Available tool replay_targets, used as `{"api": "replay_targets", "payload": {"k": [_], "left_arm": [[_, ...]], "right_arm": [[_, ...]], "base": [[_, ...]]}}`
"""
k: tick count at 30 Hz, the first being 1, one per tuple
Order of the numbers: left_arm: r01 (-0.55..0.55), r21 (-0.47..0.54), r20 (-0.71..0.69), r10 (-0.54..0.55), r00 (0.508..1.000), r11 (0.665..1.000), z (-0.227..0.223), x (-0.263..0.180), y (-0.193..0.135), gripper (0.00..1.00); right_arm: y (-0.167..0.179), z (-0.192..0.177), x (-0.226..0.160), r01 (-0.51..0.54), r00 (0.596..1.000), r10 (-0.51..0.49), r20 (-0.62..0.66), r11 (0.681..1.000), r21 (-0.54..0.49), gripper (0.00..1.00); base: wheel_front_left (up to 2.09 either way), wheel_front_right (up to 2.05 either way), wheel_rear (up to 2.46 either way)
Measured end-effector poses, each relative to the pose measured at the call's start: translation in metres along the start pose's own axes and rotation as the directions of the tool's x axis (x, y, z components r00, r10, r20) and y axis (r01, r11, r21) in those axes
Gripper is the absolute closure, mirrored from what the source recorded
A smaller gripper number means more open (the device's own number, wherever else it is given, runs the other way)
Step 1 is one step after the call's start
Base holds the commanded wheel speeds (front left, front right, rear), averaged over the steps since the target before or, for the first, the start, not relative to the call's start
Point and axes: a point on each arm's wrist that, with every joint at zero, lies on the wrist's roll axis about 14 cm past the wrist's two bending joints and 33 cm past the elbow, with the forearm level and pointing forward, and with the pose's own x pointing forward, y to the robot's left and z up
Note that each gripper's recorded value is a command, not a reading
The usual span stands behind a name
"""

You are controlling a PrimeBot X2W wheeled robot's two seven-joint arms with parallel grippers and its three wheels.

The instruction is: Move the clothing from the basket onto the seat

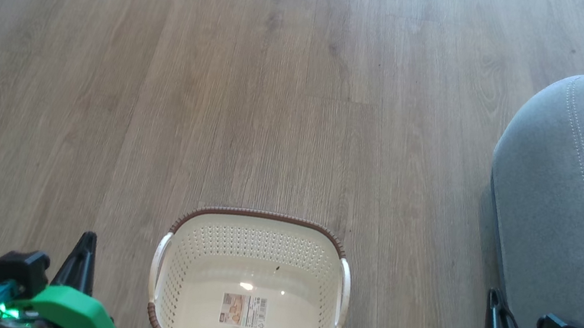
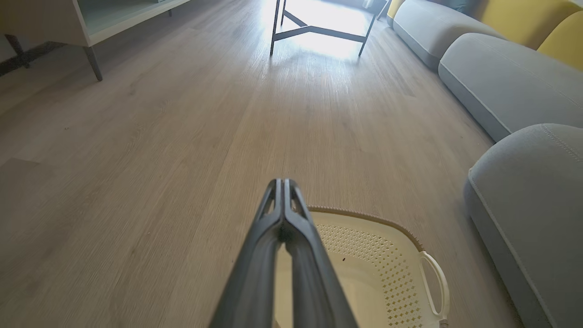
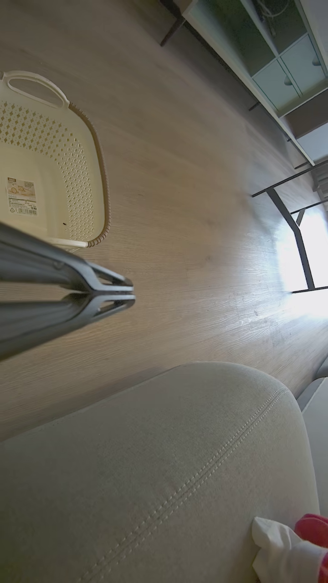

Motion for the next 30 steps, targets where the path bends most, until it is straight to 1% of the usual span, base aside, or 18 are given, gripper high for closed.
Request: {"api": "replay_targets", "payload": {"k": [8, 16, 24, 30], "left_arm": [[-0.014, -0.092, -0.012, 0.013, 1.000, 0.996, 0.000, 0.001, 0.002, 1.00], [-0.024, -0.184, -0.016, 0.022, 1.000, 0.983, 0.001, 0.002, 0.003, 1.00], [-0.034, -0.274, -0.020, 0.030, 0.999, 0.961, 0.005, 0.005, 0.004, 1.00], [-0.051, -0.340, -0.025, 0.045, 0.999, 0.939, 0.006, 0.006, 0.008, 1.00]], "right_arm": [[-0.006, 0.004, 0.000, 0.028, 1.000, -0.029, 0.007, 0.996, 0.087, 1.00], [-0.010, 0.005, 0.001, 0.050, 0.999, -0.051, 0.003, 0.984, 0.172, 1.00], [-0.014, 0.008, 0.001, 0.070, 0.997, -0.073, 0.003, 0.963, 0.260, 1.00], [-0.017, 0.010, 0.001, 0.081, 0.996, -0.087, 0.002, 0.943, 0.323, 1.00]], "base": [[0.00, 0.00, 0.00], [0.00, 0.00, 0.00], [0.00, 0.00, 0.00], [0.00, 0.00, 0.00]]}}
